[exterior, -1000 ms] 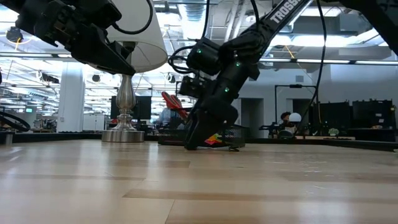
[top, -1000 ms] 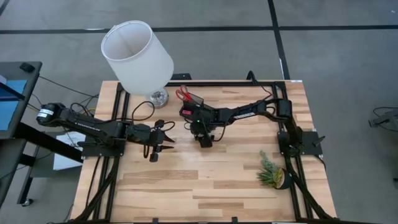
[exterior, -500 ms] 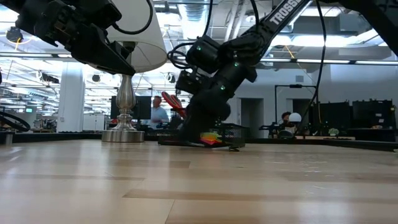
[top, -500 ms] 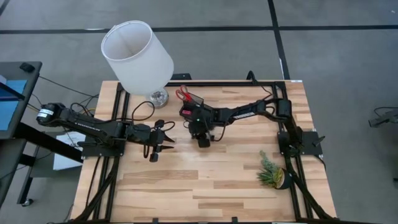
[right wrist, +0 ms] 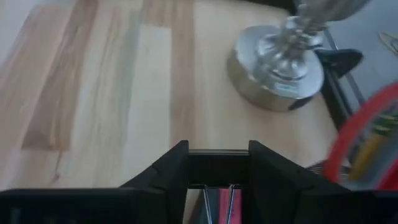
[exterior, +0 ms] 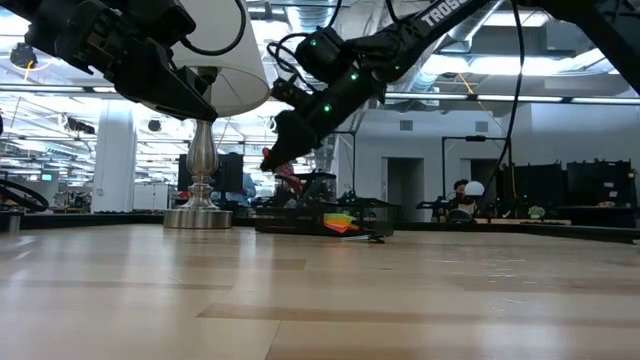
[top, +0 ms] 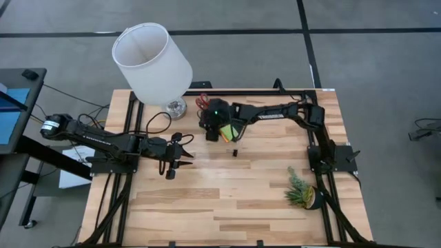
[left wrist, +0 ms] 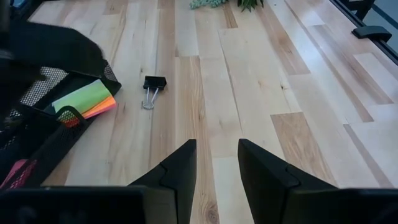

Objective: Pick and place office supplies into organizer
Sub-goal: Put the left black binder clip into the black desk organizer, then put the black binder clip into the black desk organizer

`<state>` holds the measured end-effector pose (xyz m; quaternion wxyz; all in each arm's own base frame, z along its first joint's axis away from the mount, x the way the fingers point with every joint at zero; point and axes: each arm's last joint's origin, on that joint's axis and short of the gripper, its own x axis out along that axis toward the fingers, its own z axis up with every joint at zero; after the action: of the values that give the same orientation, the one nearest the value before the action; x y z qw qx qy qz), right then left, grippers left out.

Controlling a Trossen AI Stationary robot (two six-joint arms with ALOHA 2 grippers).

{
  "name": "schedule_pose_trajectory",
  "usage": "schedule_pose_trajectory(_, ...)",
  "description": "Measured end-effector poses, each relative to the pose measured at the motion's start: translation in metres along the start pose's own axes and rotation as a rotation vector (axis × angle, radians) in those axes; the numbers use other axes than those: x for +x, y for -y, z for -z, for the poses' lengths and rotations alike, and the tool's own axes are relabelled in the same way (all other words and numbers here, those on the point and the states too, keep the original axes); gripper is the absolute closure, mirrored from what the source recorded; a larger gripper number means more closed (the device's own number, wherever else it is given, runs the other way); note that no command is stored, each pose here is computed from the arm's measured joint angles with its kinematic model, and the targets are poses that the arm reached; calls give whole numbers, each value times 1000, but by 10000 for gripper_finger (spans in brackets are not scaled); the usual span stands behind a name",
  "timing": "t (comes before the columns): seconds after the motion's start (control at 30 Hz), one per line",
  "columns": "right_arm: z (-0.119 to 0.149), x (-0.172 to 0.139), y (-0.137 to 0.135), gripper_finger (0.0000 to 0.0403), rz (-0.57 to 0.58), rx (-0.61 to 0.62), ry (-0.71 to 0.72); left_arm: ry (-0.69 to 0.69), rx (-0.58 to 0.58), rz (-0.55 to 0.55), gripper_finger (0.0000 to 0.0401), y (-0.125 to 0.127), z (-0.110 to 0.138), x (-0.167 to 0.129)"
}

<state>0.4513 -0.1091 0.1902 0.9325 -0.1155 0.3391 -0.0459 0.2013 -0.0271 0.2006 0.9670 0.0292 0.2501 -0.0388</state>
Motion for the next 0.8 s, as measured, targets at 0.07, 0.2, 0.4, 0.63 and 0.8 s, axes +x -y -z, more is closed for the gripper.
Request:
schedule_pose_trajectory(0.07, -3, -2, 8, 275, 13, 34, 5, 0, -3, 0, 289, 0, 0, 0)
schedule_pose_trajectory(0.2, 1, -2, 15, 262, 19, 105, -16, -2, -6, 2, 289, 0, 0, 0)
schedule_pose_trajectory(0.4, 12, 3, 9, 218, 55, 115, -123, -10, -10, 5, 289, 1, 1, 0)
schedule_pose_trajectory(0.63, 9, 3, 5, 234, 104, 103, -122, -8, -18, 5, 289, 1, 1, 0)
schedule_pose_trajectory(0.8, 11, 1, -6, 222, 70, 87, -185, -8, -22, 5, 289, 1, 1, 0)
